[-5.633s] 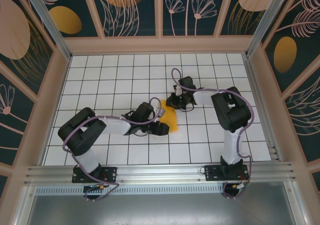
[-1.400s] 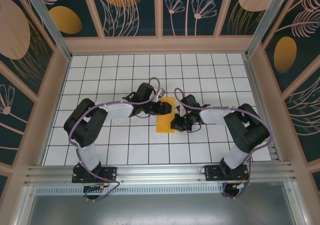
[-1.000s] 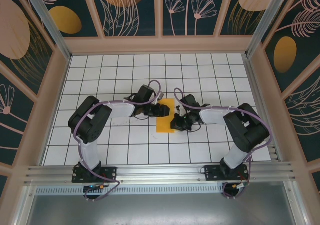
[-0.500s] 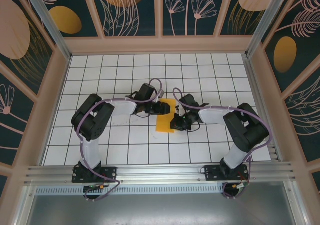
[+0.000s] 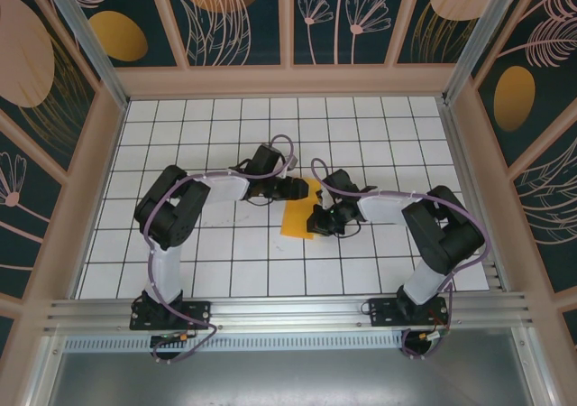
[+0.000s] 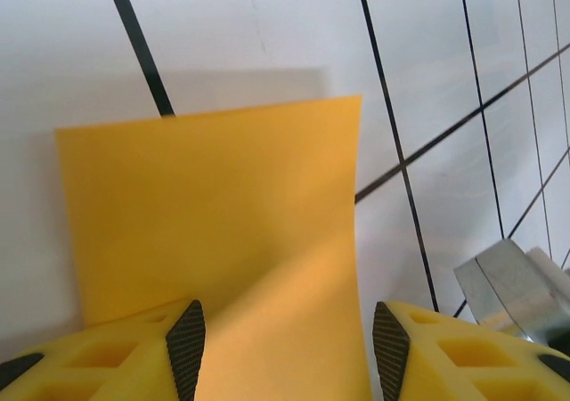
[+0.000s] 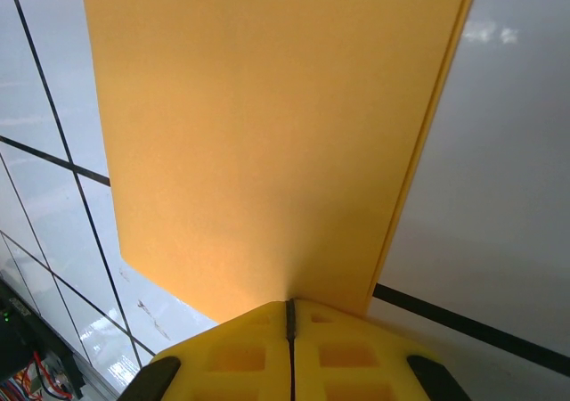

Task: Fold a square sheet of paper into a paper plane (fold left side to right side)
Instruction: First fold the square sheet of paper in half at the center of the table.

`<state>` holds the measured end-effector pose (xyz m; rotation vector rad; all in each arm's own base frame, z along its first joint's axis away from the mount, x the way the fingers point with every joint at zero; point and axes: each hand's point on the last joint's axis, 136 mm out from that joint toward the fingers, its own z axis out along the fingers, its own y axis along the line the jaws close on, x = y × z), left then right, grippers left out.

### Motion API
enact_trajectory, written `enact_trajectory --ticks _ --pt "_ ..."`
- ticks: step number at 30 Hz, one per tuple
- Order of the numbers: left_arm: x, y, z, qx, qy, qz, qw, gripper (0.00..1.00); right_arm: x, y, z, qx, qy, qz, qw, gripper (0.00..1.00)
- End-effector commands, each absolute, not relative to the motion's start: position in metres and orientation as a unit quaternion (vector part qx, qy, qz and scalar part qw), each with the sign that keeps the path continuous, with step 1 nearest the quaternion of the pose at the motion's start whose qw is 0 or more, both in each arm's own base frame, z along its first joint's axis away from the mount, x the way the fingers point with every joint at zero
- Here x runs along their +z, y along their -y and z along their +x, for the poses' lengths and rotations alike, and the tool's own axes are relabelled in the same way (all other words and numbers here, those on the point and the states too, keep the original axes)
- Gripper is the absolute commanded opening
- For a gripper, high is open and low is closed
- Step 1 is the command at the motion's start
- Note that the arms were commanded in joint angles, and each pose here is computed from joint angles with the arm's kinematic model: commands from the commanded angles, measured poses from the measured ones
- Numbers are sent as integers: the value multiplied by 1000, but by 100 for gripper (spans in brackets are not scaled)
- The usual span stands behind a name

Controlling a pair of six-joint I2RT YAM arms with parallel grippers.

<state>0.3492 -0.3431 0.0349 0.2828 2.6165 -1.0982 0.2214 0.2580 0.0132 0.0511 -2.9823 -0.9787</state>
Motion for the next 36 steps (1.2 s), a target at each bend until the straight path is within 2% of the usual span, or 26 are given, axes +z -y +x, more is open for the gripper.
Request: enact_trajectory --ticks 1,23,36 --pt "34 339 367 -368 -910 97 163 56 -21 -229 201 -228 973 0 40 8" --pt "22 336 388 -343 -919 90 172 57 -23 -226 199 -221 974 -1 42 8" --pt "23 331 421 -337 -919 80 190 58 -25 -226 196 -216 975 1 48 8"
